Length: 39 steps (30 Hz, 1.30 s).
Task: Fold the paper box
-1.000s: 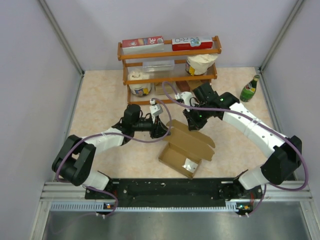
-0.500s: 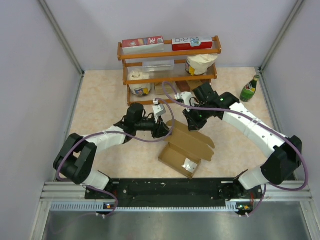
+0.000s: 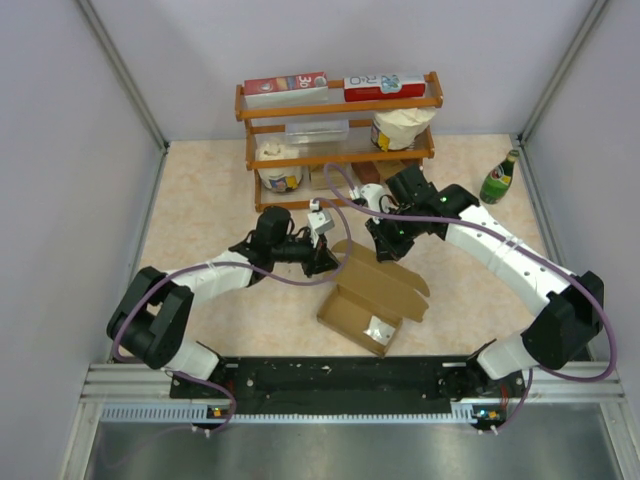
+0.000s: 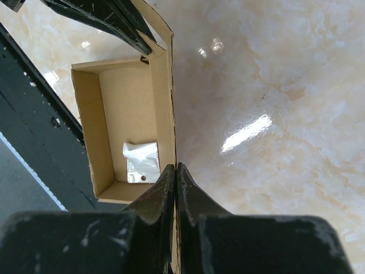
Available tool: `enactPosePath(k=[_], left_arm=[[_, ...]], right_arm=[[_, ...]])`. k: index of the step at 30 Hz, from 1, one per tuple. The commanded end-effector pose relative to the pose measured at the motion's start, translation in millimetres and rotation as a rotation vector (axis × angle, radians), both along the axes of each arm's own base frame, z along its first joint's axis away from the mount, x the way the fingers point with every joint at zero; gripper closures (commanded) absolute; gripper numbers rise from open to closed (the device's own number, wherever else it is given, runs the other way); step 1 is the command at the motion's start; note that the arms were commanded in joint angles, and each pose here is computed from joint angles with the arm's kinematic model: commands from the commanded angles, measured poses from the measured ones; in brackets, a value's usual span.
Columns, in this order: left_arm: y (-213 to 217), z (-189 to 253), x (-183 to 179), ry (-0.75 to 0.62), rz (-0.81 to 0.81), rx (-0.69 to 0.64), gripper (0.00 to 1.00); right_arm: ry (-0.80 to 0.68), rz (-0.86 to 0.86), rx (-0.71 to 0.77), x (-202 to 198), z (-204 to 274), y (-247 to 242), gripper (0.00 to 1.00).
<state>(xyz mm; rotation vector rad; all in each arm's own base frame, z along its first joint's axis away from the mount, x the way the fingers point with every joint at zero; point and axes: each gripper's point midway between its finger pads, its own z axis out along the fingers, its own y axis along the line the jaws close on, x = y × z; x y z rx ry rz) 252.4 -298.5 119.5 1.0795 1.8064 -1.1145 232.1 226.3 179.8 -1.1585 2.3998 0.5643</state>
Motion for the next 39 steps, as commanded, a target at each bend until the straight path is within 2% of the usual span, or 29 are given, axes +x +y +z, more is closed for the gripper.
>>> enactPosePath(k=[1,3,7,11,19,23,31,39], left_arm=[[-8.0,16.3,7.4,-0.027,-0.014,-0.033,1.00],[-8.1,17.2,7.0,-0.018,-0.011,-0.032,1.00],[-2.3,18.1,12.8,-0.016,0.055,-0.009,1.00],[14.8,16.4,28.8,-0.053,0.195,0.034,1.00],[37.2,12.9,39.5,-0.021,0.332,0.051,1.00],[43.8,9.6,39.5,-0.009,0.356,0.061,1.00],[54.5,5.7,38.0,-0.008,0.390,0.067,1.00],[56.3,7.4,40.7,0.002,0.409,0.061,1.00]], right_arm=[[-0.073,0.021,0.065,4.0,26.3,7.7,1.00],[-0.081,0.020,0.067,5.2,28.4,7.9,1.00],[-0.118,-0.029,0.070,13.2,35.5,6.3,0.75],[-0.227,-0.189,0.030,26.7,40.4,-16.8,0.53],[-0.279,-0.396,0.112,14.4,35.2,-49.7,0.33],[-0.241,-0.460,0.127,12.2,19.3,-61.8,0.31],[-0.209,-0.481,0.171,14.9,-3.1,-61.5,0.30],[-0.138,-0.469,0.202,7.8,-20.3,-53.2,0.40]])
